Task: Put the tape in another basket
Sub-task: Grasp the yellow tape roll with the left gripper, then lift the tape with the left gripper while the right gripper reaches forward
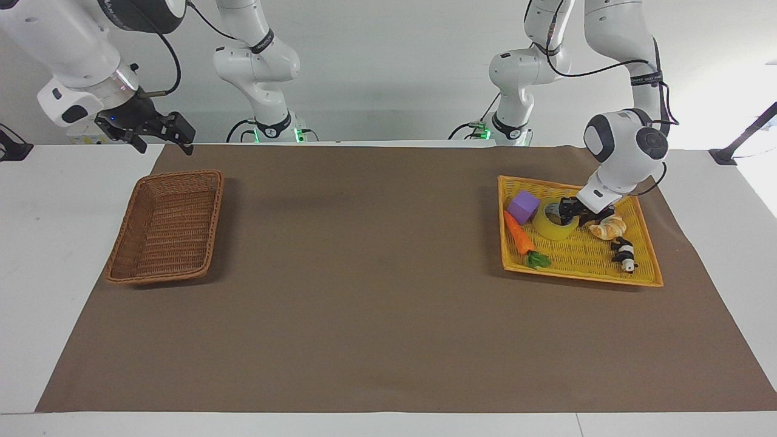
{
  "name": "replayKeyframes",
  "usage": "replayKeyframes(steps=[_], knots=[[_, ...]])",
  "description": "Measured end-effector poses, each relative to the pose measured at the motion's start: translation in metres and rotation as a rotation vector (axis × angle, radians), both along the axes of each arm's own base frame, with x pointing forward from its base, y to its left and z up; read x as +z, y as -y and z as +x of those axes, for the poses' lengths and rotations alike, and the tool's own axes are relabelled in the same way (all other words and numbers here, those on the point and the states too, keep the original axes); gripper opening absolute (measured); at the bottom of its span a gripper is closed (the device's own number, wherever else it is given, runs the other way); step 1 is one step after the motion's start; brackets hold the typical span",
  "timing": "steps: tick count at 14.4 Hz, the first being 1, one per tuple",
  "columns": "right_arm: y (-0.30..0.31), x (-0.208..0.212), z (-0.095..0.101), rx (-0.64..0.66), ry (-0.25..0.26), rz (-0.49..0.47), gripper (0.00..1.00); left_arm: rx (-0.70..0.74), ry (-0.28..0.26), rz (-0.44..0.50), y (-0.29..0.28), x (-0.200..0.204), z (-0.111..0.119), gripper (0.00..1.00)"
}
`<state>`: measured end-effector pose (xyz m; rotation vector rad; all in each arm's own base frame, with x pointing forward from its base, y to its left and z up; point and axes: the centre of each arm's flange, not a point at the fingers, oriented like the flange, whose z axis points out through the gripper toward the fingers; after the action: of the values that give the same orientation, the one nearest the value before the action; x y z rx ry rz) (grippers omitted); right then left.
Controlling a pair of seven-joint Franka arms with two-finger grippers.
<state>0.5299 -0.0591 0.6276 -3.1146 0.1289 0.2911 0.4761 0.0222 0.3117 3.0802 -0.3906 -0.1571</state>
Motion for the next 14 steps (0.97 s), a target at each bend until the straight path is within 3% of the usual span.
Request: replayKeyframes(steps=[2, 7, 8, 11, 14], knots=[[0.000, 0.000, 0.000, 0.000, 0.000, 0.000, 1.00, -0.005, -0.001, 0.000, 0.002, 0.000, 0.000, 0.39], [0.000, 0.000, 0.000, 0.000, 0.000, 0.000, 1.00, -0.010, -0.010, -0.001, 0.005, -0.004, -0.003, 0.31], [0.000, 0.000, 0.000, 0.000, 0.000, 0.000, 1.00, -0.012, -0.010, 0.000, 0.005, -0.004, -0.004, 0.22], [0.000, 0.000, 0.000, 0.000, 0.000, 0.000, 1.00, -0.013, -0.016, -0.001, 0.005, -0.002, -0.003, 0.22], [0.000, 0.000, 0.000, 0.000, 0.000, 0.000, 1.00, -0.013, -0.082, -0.009, 0.006, 0.032, 0.013, 0.22]])
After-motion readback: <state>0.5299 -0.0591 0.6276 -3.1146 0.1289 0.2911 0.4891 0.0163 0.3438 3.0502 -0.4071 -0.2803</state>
